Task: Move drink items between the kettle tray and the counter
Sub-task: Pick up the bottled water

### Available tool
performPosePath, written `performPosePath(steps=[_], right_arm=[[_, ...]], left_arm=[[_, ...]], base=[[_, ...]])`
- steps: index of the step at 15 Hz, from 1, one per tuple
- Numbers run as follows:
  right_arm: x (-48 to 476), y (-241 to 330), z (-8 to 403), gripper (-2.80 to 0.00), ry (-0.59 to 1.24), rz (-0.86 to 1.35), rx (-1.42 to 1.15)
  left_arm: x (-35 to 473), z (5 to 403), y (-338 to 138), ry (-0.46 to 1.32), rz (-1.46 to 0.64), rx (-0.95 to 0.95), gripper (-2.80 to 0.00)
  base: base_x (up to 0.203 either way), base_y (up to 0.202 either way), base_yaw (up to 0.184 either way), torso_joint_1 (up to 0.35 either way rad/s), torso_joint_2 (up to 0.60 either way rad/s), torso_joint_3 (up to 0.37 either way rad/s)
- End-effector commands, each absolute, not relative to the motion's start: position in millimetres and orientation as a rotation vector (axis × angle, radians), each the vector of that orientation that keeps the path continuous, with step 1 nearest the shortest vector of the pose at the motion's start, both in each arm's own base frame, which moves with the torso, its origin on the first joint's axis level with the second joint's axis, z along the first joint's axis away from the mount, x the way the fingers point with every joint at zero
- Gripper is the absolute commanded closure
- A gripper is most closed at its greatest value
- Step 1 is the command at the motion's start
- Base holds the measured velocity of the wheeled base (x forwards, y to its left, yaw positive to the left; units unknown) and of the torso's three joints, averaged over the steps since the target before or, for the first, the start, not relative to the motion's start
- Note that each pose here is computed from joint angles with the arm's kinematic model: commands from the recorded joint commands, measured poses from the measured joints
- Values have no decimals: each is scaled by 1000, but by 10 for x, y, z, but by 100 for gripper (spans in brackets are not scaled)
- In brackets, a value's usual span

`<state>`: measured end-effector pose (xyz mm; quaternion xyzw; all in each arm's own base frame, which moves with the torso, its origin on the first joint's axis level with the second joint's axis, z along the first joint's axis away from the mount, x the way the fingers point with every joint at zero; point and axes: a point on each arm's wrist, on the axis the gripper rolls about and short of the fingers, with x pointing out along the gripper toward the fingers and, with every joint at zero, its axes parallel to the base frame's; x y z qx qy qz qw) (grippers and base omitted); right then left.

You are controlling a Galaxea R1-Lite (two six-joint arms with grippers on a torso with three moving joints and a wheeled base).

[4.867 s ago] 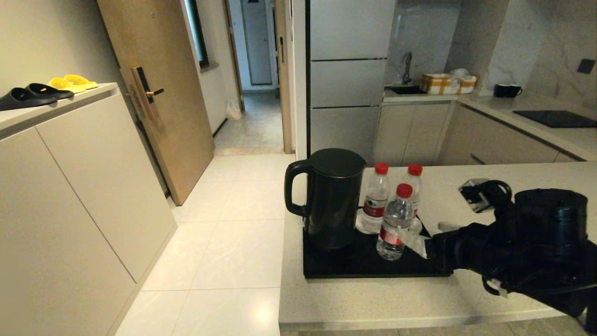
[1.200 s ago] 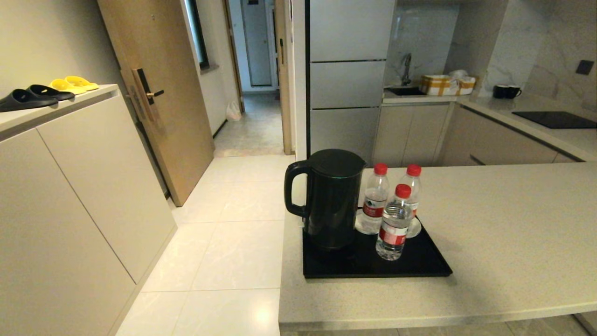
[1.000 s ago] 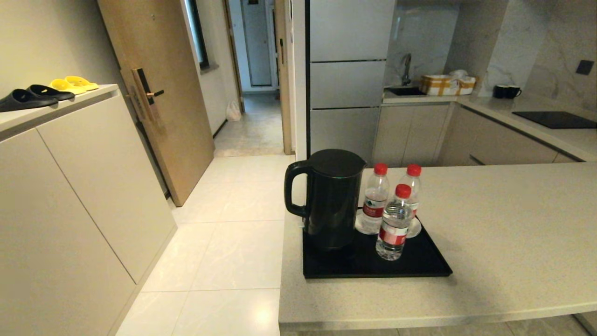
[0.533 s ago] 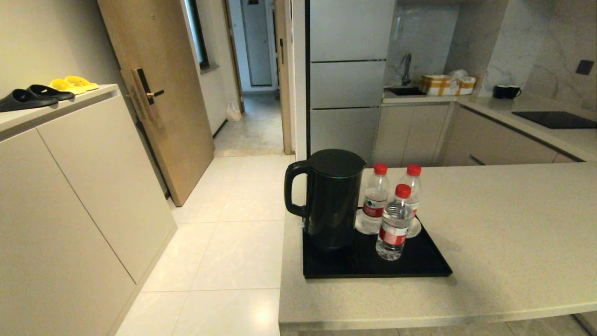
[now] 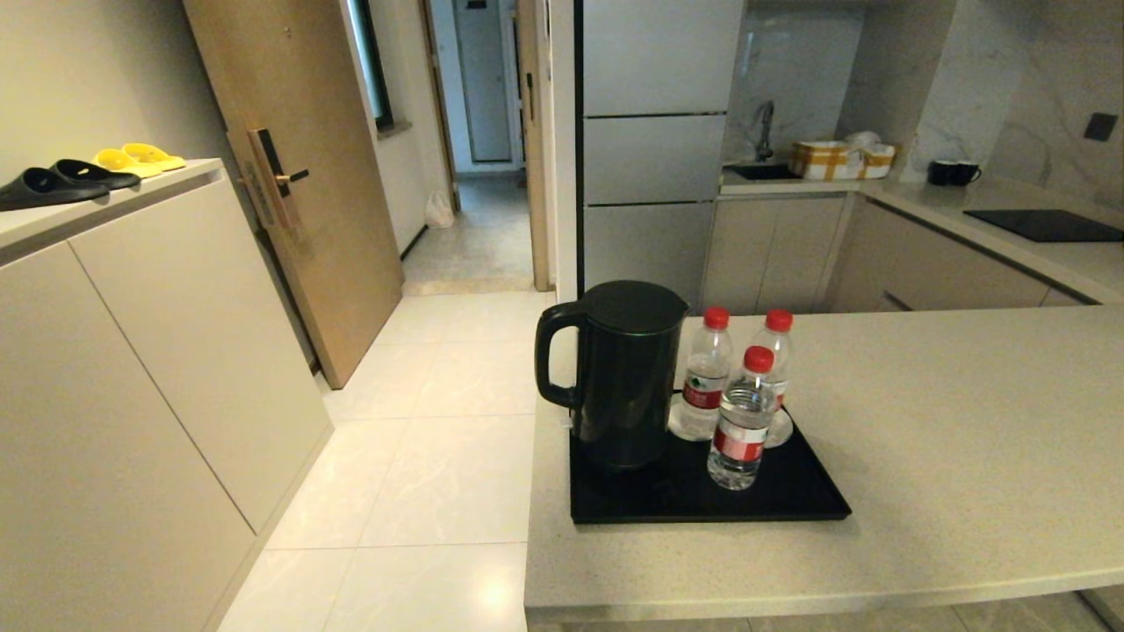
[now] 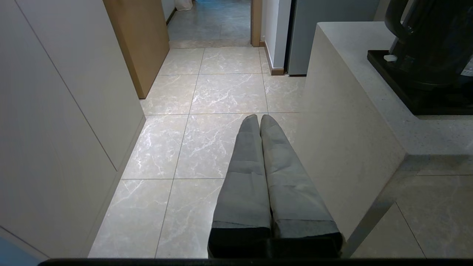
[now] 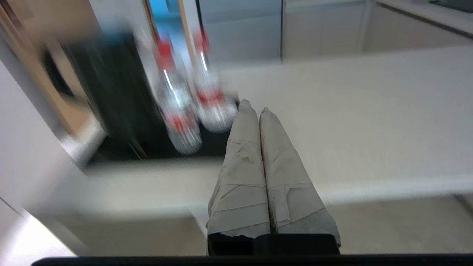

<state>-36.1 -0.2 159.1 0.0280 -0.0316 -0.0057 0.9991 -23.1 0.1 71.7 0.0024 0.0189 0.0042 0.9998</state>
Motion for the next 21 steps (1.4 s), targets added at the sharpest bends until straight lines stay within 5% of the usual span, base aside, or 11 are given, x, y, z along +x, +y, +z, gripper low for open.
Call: performPosePath(steps=[1,9,13,16,17,21], right_arm=[[56,5,2169,0,122,19,73],[1505,320,1709,0,690,388,4],[2171,753,1328,0,684,331,-93],[2480,1119,1080,0,451,309,-85],[2523,1175,971,-280,426,294,-87],[2581,1237,918,-280,375,285,-96]], left_arm=[[-230,717,1,40,11,5,0],[-230,717,1,40,11,5,0],[-230,717,1,40,11,5,0],[-230,717,1,40,11,5,0],[-230,717,1,40,10,5,0],[-230,717,1,40,9,5,0]], base=[[0,0,0,0,0,0],[0,0,0,0,0,0],[0,0,0,0,0,0],[0,0,0,0,0,0],[0,0,0,0,0,0],[0,0,0,0,0,0]])
